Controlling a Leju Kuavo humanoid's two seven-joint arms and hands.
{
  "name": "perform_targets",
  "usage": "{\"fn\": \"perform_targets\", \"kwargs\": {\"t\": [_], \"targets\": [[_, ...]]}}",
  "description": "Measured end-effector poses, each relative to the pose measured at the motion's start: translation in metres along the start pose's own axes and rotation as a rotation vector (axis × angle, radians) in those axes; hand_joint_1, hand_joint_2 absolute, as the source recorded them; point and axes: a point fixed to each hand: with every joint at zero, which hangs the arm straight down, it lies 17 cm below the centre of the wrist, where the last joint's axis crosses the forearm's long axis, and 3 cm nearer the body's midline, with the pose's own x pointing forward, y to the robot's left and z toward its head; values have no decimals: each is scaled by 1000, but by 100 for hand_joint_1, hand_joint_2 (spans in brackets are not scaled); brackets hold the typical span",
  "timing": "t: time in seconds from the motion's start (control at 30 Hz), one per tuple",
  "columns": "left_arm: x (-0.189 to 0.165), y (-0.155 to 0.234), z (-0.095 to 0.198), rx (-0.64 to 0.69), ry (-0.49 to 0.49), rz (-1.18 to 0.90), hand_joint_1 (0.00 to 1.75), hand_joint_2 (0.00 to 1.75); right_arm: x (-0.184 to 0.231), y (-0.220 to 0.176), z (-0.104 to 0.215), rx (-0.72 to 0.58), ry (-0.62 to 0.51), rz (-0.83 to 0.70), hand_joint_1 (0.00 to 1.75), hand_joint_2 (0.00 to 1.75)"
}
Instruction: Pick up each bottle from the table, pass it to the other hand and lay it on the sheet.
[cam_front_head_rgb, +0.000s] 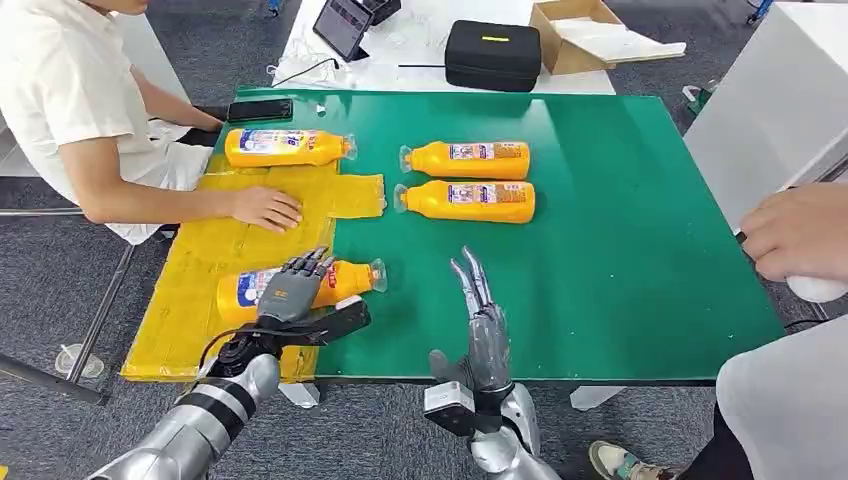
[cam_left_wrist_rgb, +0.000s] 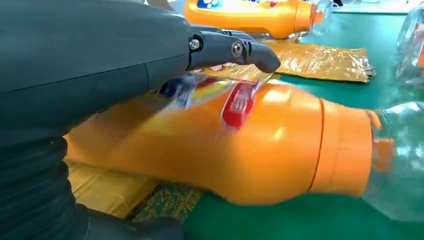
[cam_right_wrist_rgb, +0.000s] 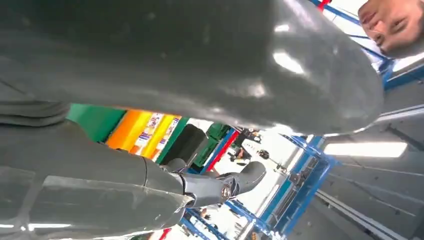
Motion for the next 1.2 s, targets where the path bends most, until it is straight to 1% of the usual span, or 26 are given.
{"fn": "perform_targets", "kwargs": {"t": [0.07,0.17,0.33,0.57,0.7,1.0,1.2], "targets": [[0,0,0,-2,1,0,2,175,0,0,0,1,1,0,0,0],[-1,0,0,-9,4,2,5,175,-1,1,1,2,5,-2,0,0],[-1,0,0,-15,5,3,0,175,-1,5,4,15,5,0,0,0],[3,3,0,20,-14,-13,0,175,0,8,6,32,-6,15,0,0],[15,7,1,72,-60,6,0,175,0,10,10,42,-7,22,0,0],[59,7,15,164,-173,94,0,175,-3,11,21,56,8,33,0,0],[76,18,20,212,-216,102,0,175,-4,11,23,60,8,37,0,0]]}}
